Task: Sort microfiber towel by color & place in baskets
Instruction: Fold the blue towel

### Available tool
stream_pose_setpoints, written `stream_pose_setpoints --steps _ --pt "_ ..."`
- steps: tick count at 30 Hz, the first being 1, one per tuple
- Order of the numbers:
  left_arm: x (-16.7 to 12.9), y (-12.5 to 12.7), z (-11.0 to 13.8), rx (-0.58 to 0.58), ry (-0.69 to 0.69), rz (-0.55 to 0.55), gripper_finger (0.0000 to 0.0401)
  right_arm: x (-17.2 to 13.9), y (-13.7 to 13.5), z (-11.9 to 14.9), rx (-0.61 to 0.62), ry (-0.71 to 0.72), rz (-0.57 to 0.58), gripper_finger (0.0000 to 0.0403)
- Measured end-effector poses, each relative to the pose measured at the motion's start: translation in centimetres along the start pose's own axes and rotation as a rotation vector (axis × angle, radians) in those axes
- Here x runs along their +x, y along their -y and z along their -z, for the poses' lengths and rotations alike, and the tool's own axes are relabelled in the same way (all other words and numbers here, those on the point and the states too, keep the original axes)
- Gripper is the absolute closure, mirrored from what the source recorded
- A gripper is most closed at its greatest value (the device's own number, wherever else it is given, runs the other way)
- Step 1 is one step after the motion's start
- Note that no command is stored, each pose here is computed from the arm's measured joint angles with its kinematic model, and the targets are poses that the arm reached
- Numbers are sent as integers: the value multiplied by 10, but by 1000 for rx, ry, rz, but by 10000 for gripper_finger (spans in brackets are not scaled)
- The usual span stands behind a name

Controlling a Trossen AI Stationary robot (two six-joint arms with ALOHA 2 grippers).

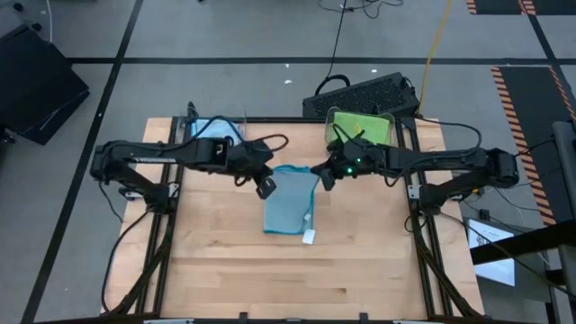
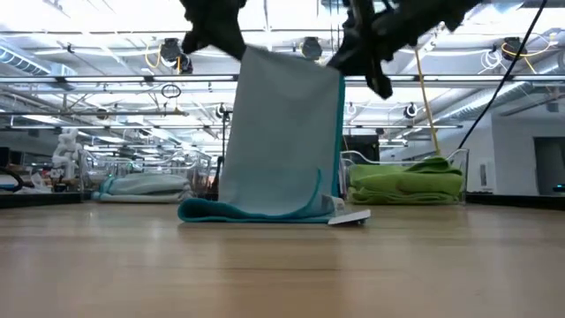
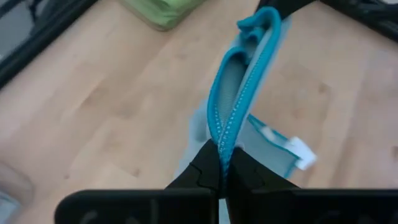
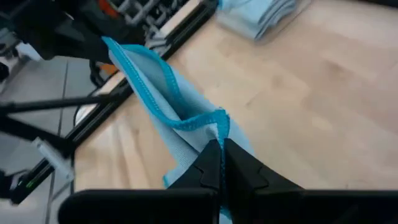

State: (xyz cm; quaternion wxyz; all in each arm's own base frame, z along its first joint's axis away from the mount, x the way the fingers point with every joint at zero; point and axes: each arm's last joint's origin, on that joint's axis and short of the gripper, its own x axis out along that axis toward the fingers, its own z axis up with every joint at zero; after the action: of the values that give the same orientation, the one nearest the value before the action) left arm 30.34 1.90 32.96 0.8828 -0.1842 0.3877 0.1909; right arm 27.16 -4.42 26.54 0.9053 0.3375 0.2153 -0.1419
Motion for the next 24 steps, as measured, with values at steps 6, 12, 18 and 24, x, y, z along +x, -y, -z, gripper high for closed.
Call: stream_pose_setpoints --steps 6,12,18,24 --pt "20 -25 -3 1 36 -9 394 5 36 0 30 85 15 403" --pt "39 -39 2 -69 85 20 394 13 55 1 9 74 29 403" --pt "51 -52 14 -49 51 -52 394 36 64 6 -34 39 -3 403" --pt "62 -73 22 -45 34 -107 394 50 71 7 5 46 -27 403"
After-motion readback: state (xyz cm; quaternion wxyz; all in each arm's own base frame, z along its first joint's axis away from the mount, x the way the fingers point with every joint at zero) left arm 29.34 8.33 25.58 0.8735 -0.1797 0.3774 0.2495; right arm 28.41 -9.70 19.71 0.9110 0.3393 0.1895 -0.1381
